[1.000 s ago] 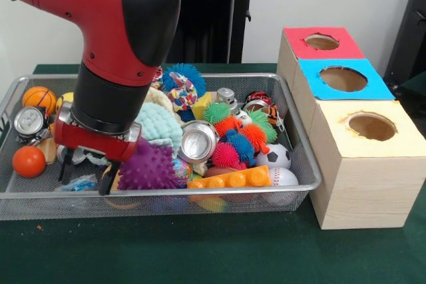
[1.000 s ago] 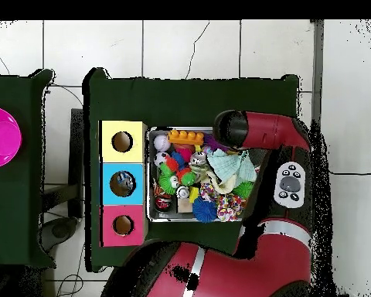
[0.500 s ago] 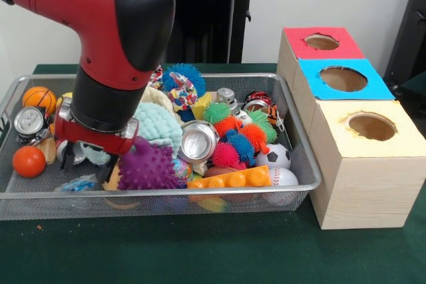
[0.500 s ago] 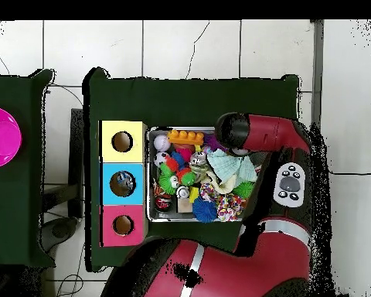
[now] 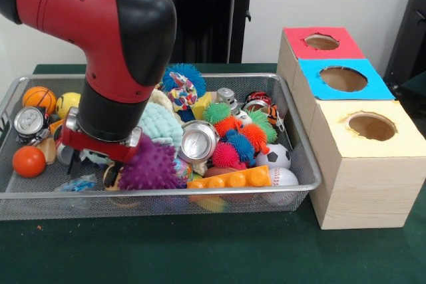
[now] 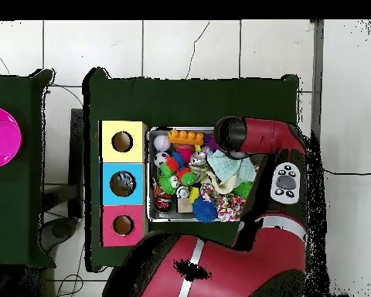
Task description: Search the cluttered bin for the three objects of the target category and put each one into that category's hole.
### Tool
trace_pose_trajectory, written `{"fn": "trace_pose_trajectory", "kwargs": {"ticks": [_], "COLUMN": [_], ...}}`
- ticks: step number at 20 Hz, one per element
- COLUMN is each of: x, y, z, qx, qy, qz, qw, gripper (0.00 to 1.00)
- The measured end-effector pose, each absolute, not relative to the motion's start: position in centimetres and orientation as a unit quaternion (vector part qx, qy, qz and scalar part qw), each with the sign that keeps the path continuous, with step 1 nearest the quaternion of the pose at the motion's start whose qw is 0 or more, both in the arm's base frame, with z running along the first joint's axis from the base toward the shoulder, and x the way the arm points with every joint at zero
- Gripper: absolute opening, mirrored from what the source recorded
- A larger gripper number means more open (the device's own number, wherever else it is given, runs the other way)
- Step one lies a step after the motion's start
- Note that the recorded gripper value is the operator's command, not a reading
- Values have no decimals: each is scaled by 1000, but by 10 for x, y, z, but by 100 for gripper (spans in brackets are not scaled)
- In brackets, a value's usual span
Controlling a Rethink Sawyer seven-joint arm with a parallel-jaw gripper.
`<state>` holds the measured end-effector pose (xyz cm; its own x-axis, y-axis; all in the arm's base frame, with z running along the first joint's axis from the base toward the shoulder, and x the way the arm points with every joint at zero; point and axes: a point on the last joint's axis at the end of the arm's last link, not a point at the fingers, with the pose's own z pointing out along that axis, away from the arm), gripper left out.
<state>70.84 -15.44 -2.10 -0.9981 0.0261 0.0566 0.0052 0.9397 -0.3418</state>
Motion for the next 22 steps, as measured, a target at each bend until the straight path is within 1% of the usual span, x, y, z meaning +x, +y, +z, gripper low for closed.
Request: {"fn": "trace_pose_trajectory", "kwargs": {"ticks": [3,7,14,17,18,22], "x": [710,711,711,714,714,714], "y": [-158,-164,-162,-161,-161,-170], "z": [-21,-24,-23,-21,-20,-19], "qx": [-4,16,56,59,58,40], "qy": [-983,-978,-968,-967,-967,-969], "qz": [180,207,243,246,245,239], "qw": [17,-9,-29,-36,-37,-38], "gripper": [100,100,100,100,0,0]}}
